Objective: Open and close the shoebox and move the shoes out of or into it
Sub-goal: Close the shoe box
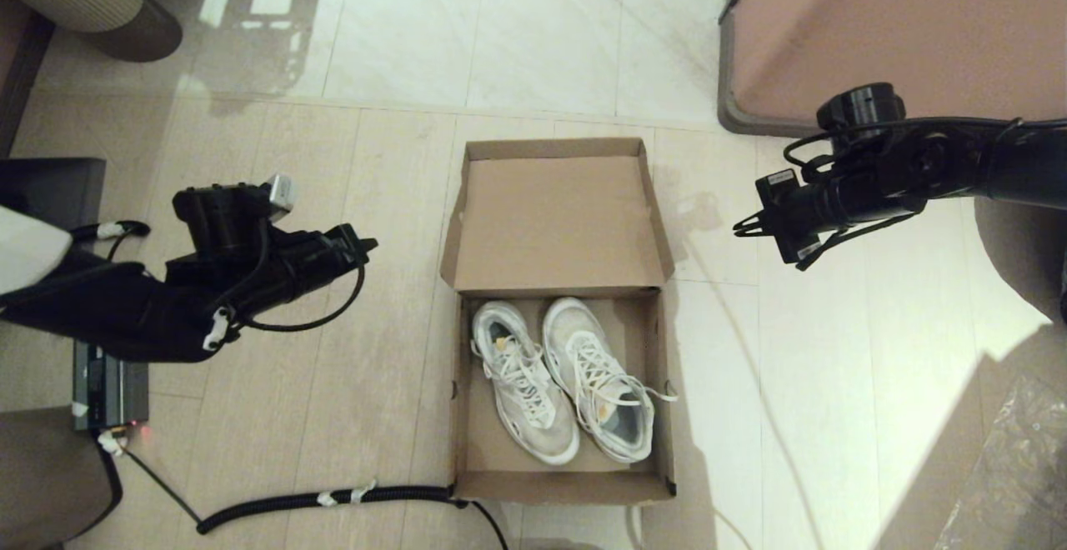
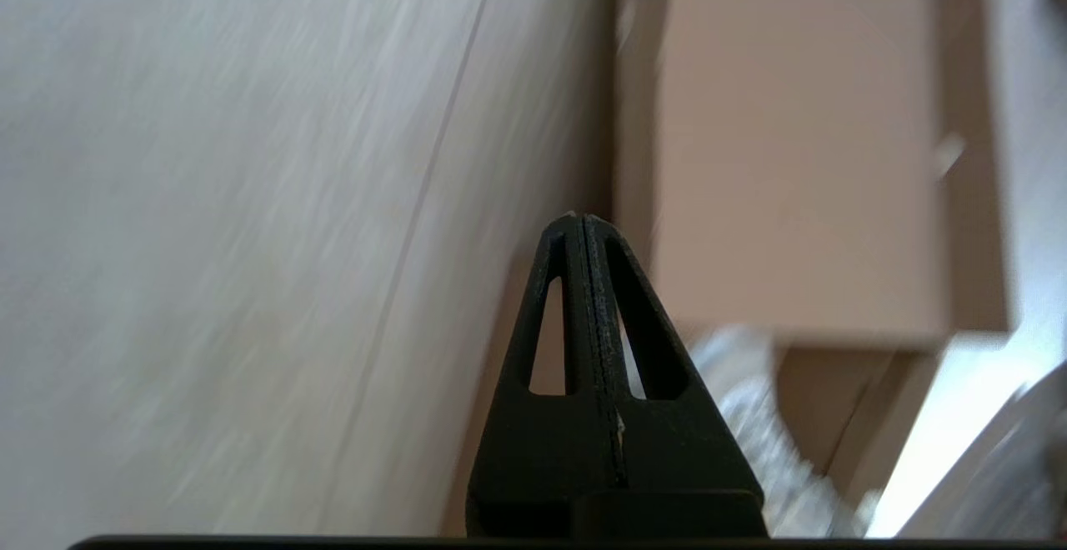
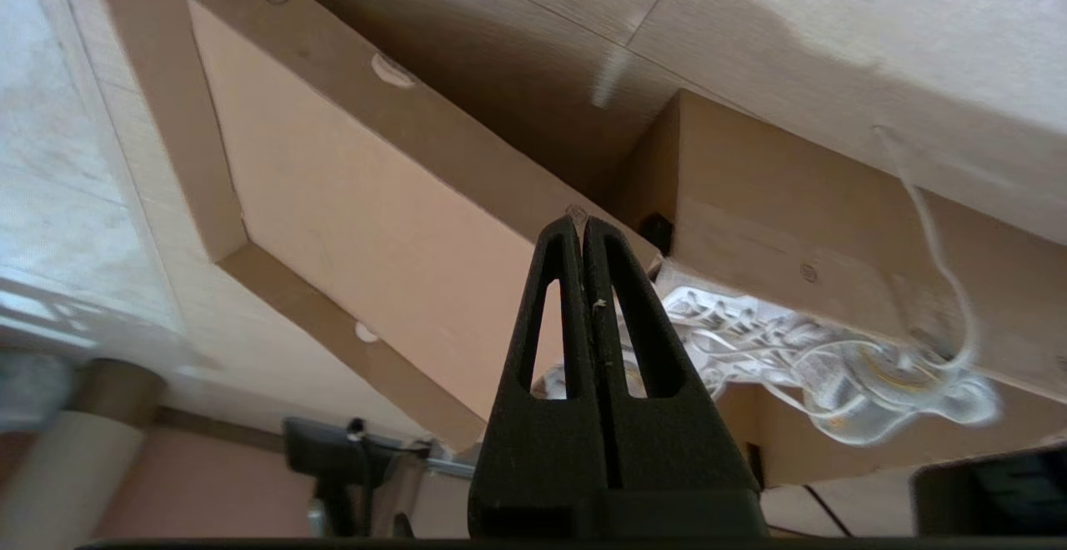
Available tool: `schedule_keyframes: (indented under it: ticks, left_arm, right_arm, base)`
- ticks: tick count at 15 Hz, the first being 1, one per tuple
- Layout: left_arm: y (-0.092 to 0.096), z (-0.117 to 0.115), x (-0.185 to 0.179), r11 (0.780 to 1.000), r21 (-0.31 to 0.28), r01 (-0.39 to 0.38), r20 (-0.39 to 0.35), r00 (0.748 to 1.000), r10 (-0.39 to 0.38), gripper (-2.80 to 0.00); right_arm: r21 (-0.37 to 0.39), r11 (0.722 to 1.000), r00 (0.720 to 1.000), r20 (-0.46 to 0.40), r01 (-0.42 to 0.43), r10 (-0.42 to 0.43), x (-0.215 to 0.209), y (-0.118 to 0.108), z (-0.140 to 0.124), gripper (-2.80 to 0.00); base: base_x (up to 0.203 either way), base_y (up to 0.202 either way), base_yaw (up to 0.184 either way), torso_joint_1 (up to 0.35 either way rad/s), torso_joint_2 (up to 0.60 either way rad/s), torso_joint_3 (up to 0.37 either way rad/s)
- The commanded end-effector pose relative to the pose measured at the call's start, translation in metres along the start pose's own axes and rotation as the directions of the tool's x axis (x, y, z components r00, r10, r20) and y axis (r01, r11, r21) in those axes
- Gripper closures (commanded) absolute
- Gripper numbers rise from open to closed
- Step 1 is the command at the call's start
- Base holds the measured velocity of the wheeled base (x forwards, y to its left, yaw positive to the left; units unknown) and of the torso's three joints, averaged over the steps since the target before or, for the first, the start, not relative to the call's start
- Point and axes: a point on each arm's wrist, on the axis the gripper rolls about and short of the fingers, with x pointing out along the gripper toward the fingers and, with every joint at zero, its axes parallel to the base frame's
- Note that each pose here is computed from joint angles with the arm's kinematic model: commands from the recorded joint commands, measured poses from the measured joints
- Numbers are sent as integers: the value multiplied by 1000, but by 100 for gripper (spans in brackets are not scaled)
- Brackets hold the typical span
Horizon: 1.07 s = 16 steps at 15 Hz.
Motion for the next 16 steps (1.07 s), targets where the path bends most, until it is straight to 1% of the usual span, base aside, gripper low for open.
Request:
schedule_keyframes:
  ticks: [1, 2, 4, 5, 6, 9, 11, 13, 14, 15, 16]
  left_arm:
    - [2, -2, 25, 999, -32, 25, 23, 999, -24, 0]
    - [-2, 2, 33, 998, -49, 45, 47, 998, -43, 0]
    - [-11, 0, 50, 995, -63, 81, 58, 995, -77, 0]
    - [-14, -6, 59, 994, -67, 89, 53, 995, -86, 0]
    - [-17, -11, 67, 993, -72, 91, 52, 995, -87, 0]
    - [-30, -18, 90, 991, -62, 116, 81, 990, -111, 0]
    - [-34, -18, 104, 991, -54, 118, 117, 987, -111, 0]
    - [-36, -16, 117, 992, -47, 114, 163, 981, -104, 0]
    - [-36, -20, 126, 994, -48, 103, 182, 979, -92, 0]
    - [-36, -20, 133, 995, -49, 92, 209, 975, -80, 0]
    - [-35, -23, 140, 995, -50, 81, 228, 971, -68, 0]
  right_arm:
    - [52, 998, 1000, -7, -22, 22, 20, -6, 5, 0]
    - [78, 996, 999, -8, -53, 54, 25, -6, 9, 0]
    - [99, 994, 999, -22, -47, 50, 42, -15, 13, 0]
    - [101, 994, 999, -25, -42, 45, 53, -21, 14, 0]
    - [96, 994, 998, -25, -56, 58, 60, -23, 16, 0]
    - [75, 988, 990, -28, -135, 137, 76, -25, 19, 0]
    - [61, 978, 980, -19, -198, 199, 85, -24, 21, 0]
    - [58, 975, 976, -28, -215, 217, 96, -29, 22, 0]
    - [54, 974, 975, -31, -220, 221, 101, -31, 21, 0]
    - [41, 970, 970, -32, -241, 242, 104, -30, 19, 0]
    - [26, 963, 963, -41, -267, 268, 107, -27, 11, 0]
  base:
    - [0, 0, 0, 0, 0, 0]
    - [0, 0, 0, 0, 0, 0]
    - [0, 0, 0, 0, 0, 0]
    - [0, 0, 0, 0, 0, 0]
    - [0, 0, 0, 0, 0, 0]
    - [0, 0, 0, 0, 0, 0]
    - [0, 0, 0, 0, 0, 0]
    - [0, 0, 0, 0, 0, 0]
    - [0, 0, 0, 0, 0, 0]
    - [0, 0, 0, 0, 0, 0]
    - [0, 0, 0, 0, 0, 0]
